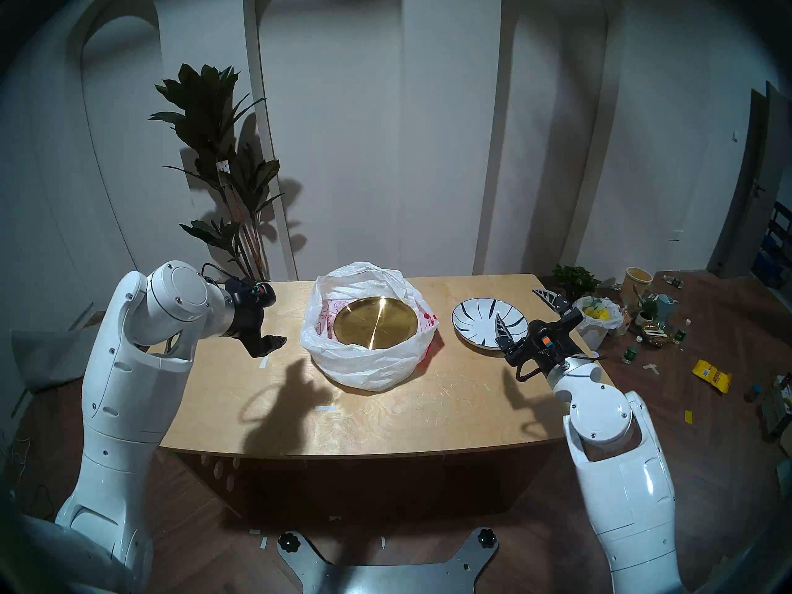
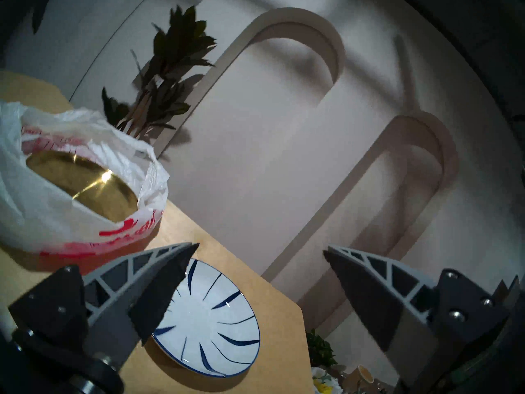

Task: Bag the groceries: heavy items first, fragile items on top

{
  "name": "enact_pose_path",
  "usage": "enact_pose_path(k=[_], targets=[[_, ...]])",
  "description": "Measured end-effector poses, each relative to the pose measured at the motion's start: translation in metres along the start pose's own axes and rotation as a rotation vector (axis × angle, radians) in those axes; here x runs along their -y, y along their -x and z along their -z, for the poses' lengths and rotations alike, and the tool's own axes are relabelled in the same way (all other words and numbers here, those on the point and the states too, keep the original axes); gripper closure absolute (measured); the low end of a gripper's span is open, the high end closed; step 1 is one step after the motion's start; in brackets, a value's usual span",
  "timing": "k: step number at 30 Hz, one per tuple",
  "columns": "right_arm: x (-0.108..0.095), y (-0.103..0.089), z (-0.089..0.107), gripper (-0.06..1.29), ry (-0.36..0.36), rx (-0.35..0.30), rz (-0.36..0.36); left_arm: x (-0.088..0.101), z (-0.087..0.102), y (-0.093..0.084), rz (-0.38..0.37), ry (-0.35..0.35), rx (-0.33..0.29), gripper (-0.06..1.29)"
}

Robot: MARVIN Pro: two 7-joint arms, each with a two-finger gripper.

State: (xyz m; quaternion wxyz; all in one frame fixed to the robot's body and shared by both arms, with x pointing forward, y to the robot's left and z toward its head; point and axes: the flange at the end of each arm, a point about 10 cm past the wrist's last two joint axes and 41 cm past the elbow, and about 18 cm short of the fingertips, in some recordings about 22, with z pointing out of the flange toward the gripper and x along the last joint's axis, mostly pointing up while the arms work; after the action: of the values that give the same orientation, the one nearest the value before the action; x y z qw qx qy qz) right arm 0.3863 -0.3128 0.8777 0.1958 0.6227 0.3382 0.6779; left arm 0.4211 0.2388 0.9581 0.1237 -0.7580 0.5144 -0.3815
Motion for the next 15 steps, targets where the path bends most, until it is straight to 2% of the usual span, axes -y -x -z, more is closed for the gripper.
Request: enact_pose_path(k=[4,9,15], targets=[[-0.007,0.001,-0.007,-0.04,-0.066,0.002,0.079,-0.005,0.005,0.002,0.005,-0.003,-0.007,-0.02],[-0.007,-0.001,-0.018,-0.04,-0.198,-0.004,0.203,-0.007,0.014,0.005,0.024,-0.029,-0.011,-0.02],[-0.004,-0.005,-0.031,-0.04,-0.409,-0.023,0.375,0.005,0.028,0.021,0.110,-0.145,0.032,-0.02]])
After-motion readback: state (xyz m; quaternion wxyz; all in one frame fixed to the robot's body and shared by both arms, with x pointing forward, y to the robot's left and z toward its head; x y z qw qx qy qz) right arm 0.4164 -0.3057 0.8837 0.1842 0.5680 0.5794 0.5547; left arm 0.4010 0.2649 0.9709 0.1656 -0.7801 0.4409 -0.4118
